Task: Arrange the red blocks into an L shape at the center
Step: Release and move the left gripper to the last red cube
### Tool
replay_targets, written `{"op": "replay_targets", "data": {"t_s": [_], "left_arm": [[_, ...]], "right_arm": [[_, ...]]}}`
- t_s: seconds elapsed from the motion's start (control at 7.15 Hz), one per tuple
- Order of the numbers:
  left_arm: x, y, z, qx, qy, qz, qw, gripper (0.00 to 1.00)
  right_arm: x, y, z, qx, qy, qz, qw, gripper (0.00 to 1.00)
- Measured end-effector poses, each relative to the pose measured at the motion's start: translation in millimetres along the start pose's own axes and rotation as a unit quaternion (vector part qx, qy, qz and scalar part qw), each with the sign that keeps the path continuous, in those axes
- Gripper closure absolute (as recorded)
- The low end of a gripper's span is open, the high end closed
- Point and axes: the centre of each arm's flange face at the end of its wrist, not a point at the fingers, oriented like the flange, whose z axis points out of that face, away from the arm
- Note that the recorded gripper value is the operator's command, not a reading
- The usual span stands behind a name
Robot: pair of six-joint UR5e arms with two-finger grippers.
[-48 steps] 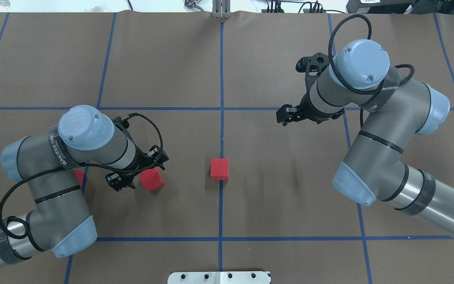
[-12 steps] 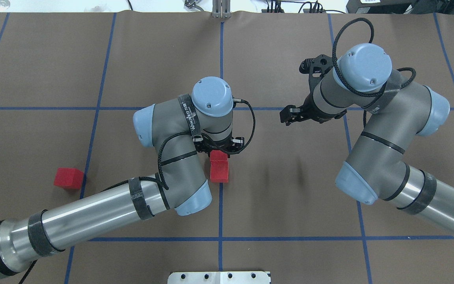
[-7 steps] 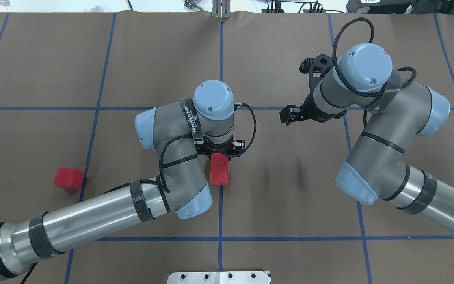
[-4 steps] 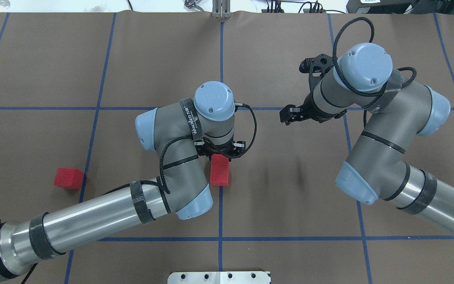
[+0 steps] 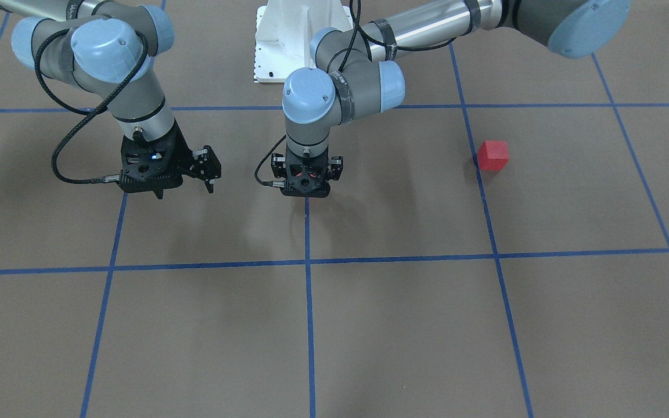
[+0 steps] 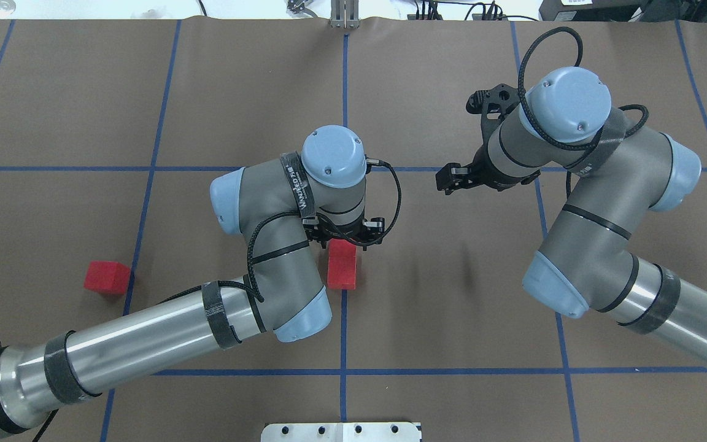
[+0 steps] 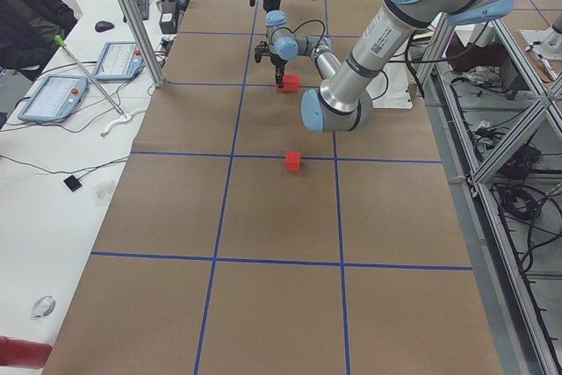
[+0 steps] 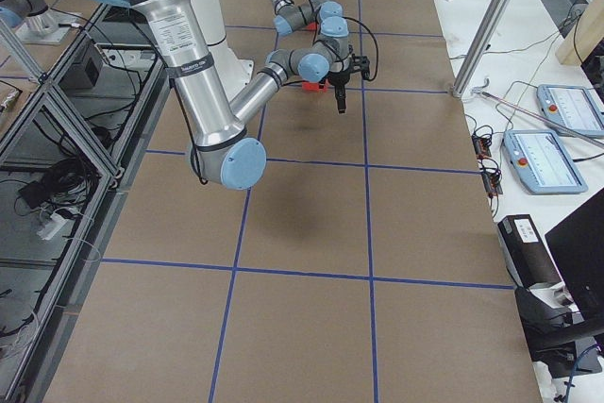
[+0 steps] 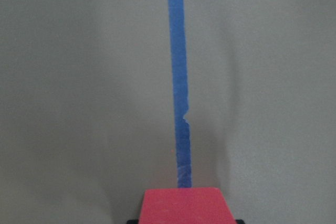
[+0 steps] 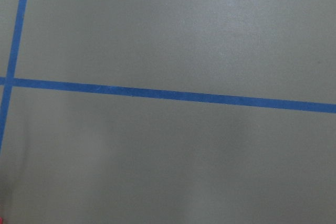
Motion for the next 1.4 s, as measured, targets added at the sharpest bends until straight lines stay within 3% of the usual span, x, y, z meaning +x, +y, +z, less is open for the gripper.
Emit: {"op": "replay_targets", "data": {"t_s": [0.28,0.56,1.12,1.4], "left_arm": [[-34,19,-25,0.006,0.008,0.006,0.9999,0.01],[-124,58,-42,0.012,0.009,0.006,0.9999,0.01],[-331,110,-59,0.022,-0.033,0.013,0.9991,0.01],[-391,120,-51,0.026,-0.046,0.021,0.9984,0.01]], "right_arm": [[2,1,1,-0.001,0.001,0.001,1.0,0.0],[3,-1,0,0.0,0.002,0.002,1.0,0.0],[5,-2,-1,0.002,0.002,0.004,1.0,0.0],[4,-3,-1,0.002,0.002,0.004,1.0,0.0]]}}
